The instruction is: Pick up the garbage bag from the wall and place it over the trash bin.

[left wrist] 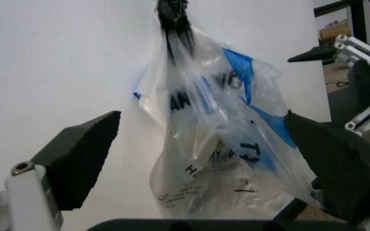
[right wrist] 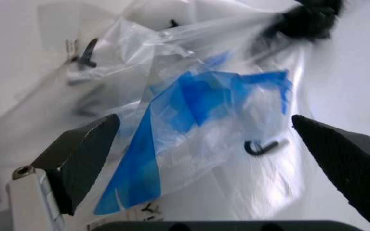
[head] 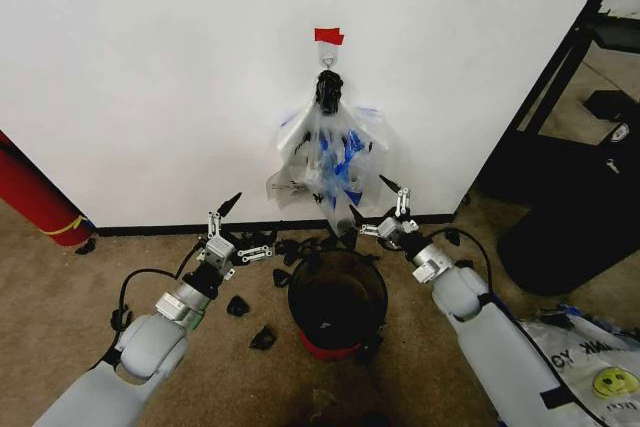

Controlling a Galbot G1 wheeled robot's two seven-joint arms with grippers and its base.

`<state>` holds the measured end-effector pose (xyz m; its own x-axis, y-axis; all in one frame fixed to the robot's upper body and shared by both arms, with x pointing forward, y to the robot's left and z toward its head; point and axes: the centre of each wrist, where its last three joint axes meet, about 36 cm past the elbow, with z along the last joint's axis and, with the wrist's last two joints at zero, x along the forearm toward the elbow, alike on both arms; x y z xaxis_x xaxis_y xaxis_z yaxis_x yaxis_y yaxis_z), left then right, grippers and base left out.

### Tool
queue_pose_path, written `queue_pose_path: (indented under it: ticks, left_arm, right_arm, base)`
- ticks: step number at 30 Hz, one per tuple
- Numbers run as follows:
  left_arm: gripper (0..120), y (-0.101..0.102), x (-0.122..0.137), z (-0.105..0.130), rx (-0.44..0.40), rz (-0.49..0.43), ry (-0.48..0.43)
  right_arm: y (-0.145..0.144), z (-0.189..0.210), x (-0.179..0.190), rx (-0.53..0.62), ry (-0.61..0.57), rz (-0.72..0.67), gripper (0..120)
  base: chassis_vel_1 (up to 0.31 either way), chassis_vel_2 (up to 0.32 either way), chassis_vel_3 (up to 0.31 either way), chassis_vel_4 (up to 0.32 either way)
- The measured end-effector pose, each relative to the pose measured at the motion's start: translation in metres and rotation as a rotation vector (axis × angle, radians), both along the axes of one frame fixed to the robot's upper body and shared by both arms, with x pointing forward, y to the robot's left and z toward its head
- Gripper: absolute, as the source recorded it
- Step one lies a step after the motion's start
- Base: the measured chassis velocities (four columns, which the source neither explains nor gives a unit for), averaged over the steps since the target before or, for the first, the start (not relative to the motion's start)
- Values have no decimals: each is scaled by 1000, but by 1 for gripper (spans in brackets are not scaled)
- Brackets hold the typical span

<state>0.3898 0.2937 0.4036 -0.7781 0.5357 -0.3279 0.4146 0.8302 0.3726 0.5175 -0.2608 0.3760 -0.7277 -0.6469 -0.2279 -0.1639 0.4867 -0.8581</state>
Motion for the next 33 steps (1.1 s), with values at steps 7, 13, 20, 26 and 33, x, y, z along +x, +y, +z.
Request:
queue_pose_path:
  ticks: [7, 13, 20, 26, 33]
  left_arm:
    - [100, 0, -2, -2, -1, 0, 2]
    - [100, 0, -3, -2, -2, 3, 2]
    - [100, -1, -3, -4, -5, 6, 2]
    - [100, -3, -3, -6, -8, 5, 4]
    - [100, -7, -1, -4, -26, -4, -12]
  right_arm:
    - [-7, 10, 21, -221, -34, 3, 98]
    - [0, 5, 27, -280, -35, 1, 75]
    - [0, 1, 26, -258, -62, -72, 51]
    - [1, -7, 20, -179, -48, -117, 29]
    - [22, -27, -7, 211, 125, -136, 4]
  base:
    - [0, 0, 0, 0]
    - [0, 0, 0, 0]
    - [0, 0, 0, 0]
    - [0, 0, 0, 0]
    - [0, 0, 0, 0]
